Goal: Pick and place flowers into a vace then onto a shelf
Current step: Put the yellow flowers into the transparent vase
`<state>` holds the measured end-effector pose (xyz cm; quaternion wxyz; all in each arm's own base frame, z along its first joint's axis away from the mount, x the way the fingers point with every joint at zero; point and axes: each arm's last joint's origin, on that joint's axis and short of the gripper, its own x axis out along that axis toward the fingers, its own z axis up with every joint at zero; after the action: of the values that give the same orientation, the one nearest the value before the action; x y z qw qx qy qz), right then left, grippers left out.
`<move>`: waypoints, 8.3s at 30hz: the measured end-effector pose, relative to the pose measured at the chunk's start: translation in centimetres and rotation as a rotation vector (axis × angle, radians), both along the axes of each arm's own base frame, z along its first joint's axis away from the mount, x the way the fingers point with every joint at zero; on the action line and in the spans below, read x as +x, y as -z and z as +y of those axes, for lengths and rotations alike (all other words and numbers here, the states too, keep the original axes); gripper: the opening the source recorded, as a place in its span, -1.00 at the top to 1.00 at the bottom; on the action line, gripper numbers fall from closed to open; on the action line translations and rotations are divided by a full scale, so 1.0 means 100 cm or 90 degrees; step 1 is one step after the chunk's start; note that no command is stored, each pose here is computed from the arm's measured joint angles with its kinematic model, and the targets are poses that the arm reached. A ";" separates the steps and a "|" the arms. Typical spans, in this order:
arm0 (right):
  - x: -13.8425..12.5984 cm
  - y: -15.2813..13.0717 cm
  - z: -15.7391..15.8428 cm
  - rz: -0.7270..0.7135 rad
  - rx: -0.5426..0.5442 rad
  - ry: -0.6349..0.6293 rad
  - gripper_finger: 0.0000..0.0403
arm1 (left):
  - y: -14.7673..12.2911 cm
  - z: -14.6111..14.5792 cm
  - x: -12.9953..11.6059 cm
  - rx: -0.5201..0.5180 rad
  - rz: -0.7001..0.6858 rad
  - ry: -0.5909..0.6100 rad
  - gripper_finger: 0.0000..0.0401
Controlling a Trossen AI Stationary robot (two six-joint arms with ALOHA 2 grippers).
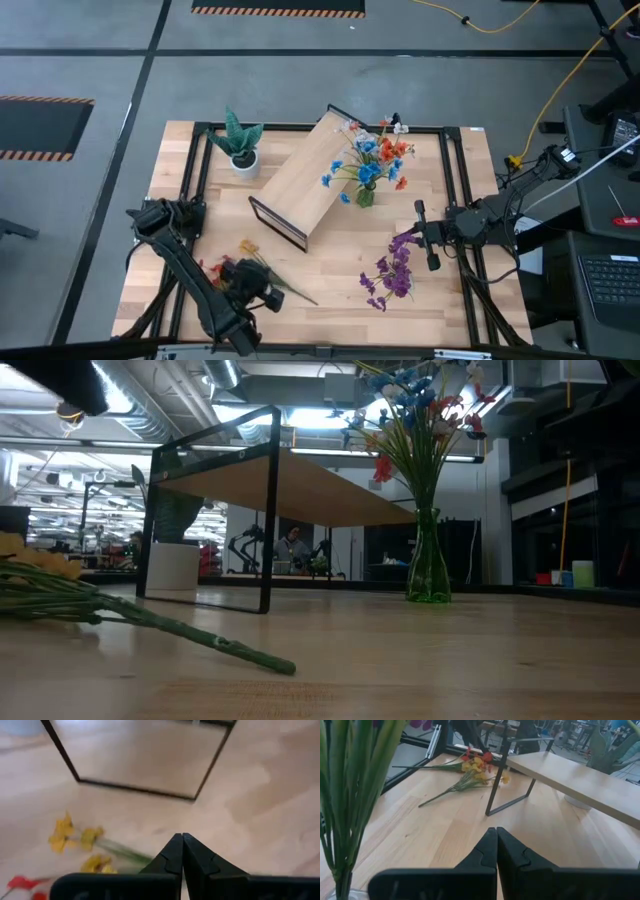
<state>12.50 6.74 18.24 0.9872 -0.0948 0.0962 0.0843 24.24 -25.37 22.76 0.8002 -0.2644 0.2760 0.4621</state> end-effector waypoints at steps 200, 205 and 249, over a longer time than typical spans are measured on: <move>0.044 -0.101 0.011 -0.020 0.179 0.040 0.84 | -0.116 0.058 0.126 0.851 0.800 0.588 0.98; 0.061 -0.127 0.020 0.005 0.162 0.044 0.61 | -0.116 0.058 0.126 0.867 0.840 0.610 0.98; 0.160 -0.161 0.043 0.086 0.176 0.045 0.32 | -0.120 0.064 0.129 0.950 1.042 0.580 0.98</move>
<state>28.50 11.04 34.34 0.9846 0.0515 0.1528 0.0680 37.16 -18.95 34.76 0.4333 0.7598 0.4351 0.2136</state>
